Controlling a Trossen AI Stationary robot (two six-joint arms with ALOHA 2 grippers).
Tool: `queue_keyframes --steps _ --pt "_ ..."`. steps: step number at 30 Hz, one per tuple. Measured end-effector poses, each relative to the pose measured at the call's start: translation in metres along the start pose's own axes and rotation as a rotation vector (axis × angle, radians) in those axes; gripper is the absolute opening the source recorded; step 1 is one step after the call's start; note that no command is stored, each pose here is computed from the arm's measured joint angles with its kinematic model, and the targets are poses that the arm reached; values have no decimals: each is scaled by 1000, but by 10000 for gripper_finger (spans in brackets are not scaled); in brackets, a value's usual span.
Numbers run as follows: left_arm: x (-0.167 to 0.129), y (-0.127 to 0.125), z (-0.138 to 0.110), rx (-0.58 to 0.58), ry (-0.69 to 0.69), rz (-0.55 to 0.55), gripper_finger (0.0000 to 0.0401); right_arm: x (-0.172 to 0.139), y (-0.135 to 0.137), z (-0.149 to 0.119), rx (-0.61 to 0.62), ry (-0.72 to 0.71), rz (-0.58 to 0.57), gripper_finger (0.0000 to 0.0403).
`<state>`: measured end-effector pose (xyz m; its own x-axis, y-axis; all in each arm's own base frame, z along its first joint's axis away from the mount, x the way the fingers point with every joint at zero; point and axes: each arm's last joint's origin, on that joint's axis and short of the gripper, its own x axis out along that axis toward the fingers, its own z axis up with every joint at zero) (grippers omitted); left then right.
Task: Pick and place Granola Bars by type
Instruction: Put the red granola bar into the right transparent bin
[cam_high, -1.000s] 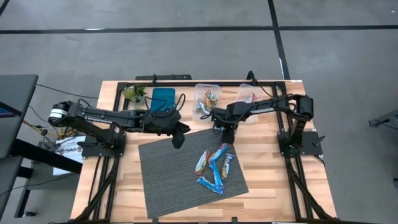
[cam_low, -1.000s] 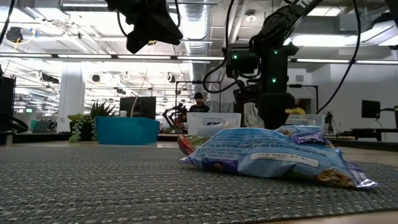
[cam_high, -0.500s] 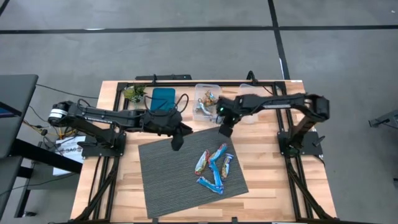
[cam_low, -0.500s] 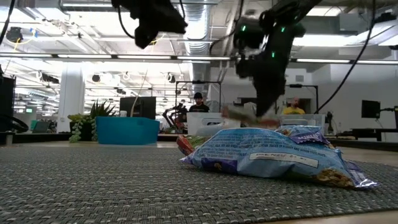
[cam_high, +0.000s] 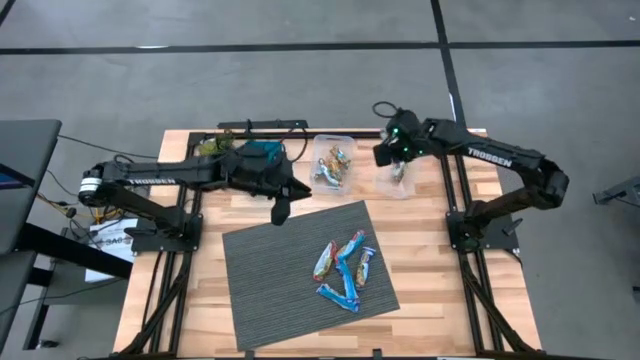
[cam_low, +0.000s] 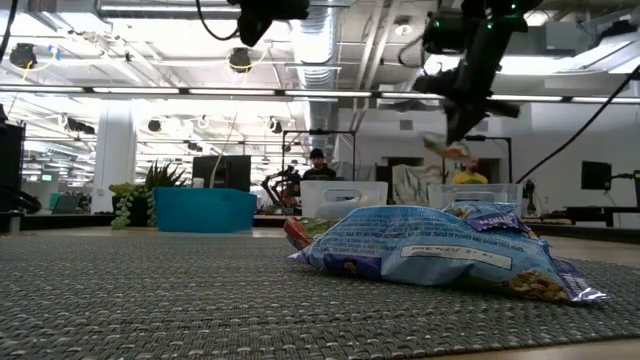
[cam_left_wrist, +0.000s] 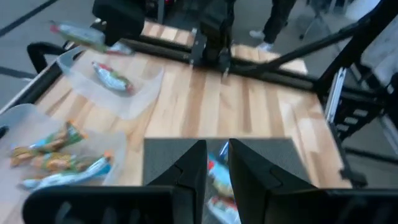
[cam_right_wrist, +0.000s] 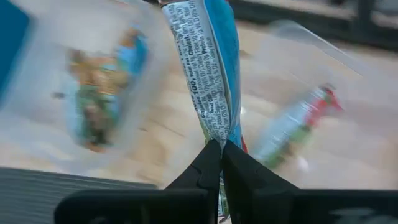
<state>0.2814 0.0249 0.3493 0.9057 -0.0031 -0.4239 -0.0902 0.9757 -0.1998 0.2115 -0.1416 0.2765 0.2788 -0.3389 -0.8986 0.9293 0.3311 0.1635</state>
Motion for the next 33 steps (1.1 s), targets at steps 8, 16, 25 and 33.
queue_keyframes --steps 8,16,25,33 --pt "-3 15 13 13 48 -41 57 19 -14 4 60 104 -106 14" --pt "-3 15 11 7 68 -40 57 35 -4 -1 -52 190 -91 101" --pt "-2 8 8 -29 83 19 57 20 38 -21 -311 73 67 199" --pt "12 -5 -31 -155 154 91 57 -2 91 -82 -871 49 270 216"
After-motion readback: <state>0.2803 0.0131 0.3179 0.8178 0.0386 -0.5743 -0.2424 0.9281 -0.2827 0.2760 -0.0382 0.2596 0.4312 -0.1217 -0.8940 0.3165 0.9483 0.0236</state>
